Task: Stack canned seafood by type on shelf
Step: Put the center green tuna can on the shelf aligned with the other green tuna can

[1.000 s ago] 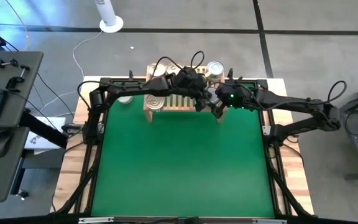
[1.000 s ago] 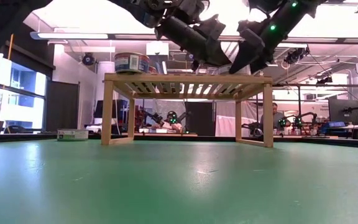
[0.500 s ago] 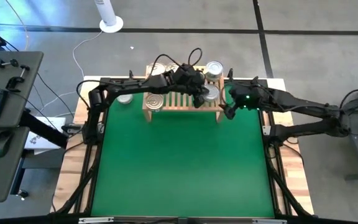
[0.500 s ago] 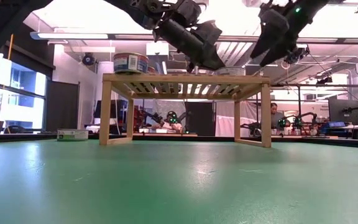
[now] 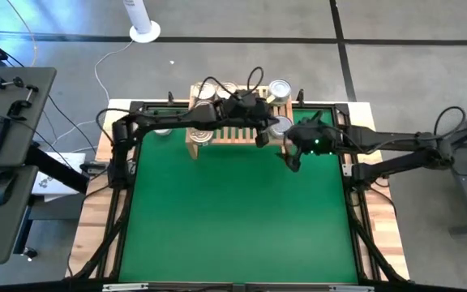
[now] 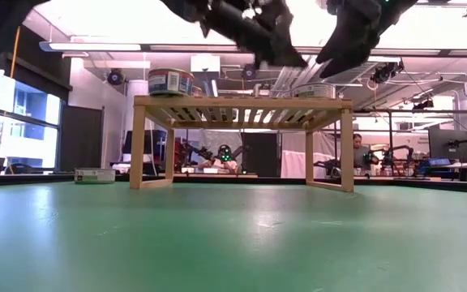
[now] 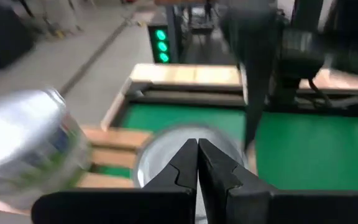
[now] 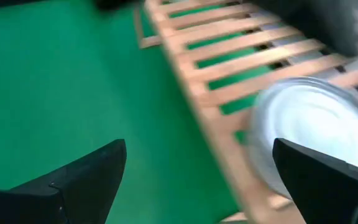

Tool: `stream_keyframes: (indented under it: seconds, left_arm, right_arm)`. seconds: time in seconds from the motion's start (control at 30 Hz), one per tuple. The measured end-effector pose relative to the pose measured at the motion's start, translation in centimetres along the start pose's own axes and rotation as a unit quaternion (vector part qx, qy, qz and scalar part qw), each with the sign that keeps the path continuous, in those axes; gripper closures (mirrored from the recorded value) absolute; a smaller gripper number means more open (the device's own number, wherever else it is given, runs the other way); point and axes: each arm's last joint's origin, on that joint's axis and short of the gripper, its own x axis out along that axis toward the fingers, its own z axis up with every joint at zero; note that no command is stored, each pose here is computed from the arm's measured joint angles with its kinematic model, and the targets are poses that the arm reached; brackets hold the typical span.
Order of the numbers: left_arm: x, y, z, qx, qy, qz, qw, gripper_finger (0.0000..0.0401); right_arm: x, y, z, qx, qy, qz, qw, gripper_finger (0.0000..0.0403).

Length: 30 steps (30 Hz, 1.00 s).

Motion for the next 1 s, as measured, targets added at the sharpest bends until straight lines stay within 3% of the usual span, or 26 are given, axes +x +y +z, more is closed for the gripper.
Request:
stream_keyframes:
  seconds: [0.2,0.37,0.63,1.0]
  left_arm:
    - [-4.1,-0.9,3.0,0.052,-0.007,0.039,0.998,0.0401]
    - [-7.3,-2.0,3.6,0.075,0.042,0.017,0.996,0.0401]
    - [-9.3,-5.4,-1.2,0.054,0.107,-0.017,0.993,0.0401]
    - [-14.4,-9.3,-7.0,-0.002,0.083,0.033,0.996,0.0401]
  right_arm:
    - [0.2,1.3,0.2,-0.015,-0.012,0.013,1.000,0.0004]
    - [1.6,1.1,0.3,-0.010,0.000,0.016,1.000,0.0004]
    - [3.9,-0.5,0.5,-0.009,0.011,-0.053,0.998,0.0004]
    - [4.1,-2.1,1.7,-0.019,-0.041,-0.071,0.996,0.0004]
